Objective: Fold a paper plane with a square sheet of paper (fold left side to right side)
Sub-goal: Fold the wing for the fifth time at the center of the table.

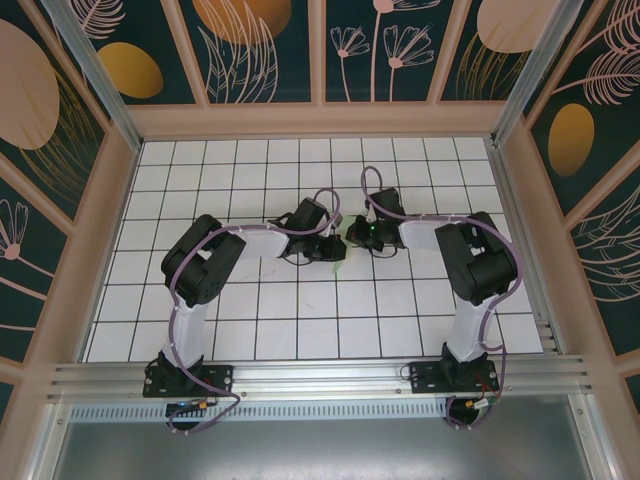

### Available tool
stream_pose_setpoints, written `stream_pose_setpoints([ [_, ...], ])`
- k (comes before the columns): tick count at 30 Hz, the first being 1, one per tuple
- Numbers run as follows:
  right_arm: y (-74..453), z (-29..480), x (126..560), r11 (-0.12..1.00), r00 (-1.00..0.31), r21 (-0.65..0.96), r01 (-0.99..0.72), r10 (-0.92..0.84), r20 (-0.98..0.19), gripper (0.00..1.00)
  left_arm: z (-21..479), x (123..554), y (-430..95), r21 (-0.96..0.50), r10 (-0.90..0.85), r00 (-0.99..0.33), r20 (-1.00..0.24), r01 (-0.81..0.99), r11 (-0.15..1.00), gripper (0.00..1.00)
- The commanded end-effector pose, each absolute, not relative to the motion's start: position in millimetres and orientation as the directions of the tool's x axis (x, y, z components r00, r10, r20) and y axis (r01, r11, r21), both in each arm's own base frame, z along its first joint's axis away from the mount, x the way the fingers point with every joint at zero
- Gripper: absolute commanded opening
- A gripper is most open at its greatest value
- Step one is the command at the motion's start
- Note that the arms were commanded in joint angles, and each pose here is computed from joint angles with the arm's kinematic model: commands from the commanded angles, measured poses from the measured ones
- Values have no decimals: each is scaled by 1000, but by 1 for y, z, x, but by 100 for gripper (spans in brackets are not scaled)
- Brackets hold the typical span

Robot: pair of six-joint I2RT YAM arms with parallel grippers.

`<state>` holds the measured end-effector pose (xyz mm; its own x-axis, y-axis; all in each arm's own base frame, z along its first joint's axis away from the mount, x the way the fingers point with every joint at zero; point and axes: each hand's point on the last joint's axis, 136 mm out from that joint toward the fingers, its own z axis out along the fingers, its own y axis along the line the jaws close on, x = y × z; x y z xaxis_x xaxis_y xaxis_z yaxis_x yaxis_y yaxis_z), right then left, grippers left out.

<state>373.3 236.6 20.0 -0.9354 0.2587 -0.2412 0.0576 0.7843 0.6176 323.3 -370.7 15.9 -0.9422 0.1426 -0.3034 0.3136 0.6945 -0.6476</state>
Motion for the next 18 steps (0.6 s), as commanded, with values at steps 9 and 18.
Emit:
stream_pose_setpoints([
  [9, 187, 5, 425, 845, -895, 523, 113, 315, -317, 3, -31, 301, -348, -568, 182, -966, -185, 256, 782, 10],
  [18, 168, 6, 458, 839, -879, 528, 132, 346, -328, 4, -30, 300, -347, -569, 181, -966, -185, 256, 781, 10],
])
